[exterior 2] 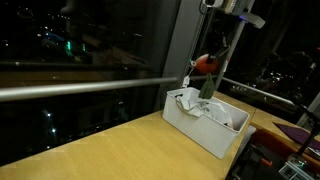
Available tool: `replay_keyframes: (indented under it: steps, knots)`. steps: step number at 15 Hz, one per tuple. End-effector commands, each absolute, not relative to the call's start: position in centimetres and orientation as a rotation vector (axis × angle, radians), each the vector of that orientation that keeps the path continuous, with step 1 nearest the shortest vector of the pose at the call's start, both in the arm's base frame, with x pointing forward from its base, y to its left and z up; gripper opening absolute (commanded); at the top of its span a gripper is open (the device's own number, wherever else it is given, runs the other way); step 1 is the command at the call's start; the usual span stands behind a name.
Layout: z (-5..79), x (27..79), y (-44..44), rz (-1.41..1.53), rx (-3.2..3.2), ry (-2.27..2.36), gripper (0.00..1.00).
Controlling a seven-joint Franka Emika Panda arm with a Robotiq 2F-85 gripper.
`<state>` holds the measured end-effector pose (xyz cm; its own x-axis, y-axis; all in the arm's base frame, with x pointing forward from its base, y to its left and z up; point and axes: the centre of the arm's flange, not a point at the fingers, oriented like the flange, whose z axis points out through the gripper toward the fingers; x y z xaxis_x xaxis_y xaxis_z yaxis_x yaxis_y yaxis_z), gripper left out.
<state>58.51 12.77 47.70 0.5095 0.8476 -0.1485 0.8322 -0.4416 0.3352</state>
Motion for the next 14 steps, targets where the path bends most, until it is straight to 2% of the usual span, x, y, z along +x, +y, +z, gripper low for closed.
replay_keyframes:
  steps: [1,3,7,11,14]
  knots:
    - [48.4,58.2,8.6,0.067,2.44,1.294,0.04]
    - [48.3,57.6,7.7,0.05,2.459,1.266,0.43]
    - [47.0,56.7,8.0,0.033,2.466,1.254,0.69]
    - [45.5,54.4,13.8,0.062,2.436,1.309,0.99]
    - [43.2,54.6,19.8,0.156,2.537,1.31,1.0]
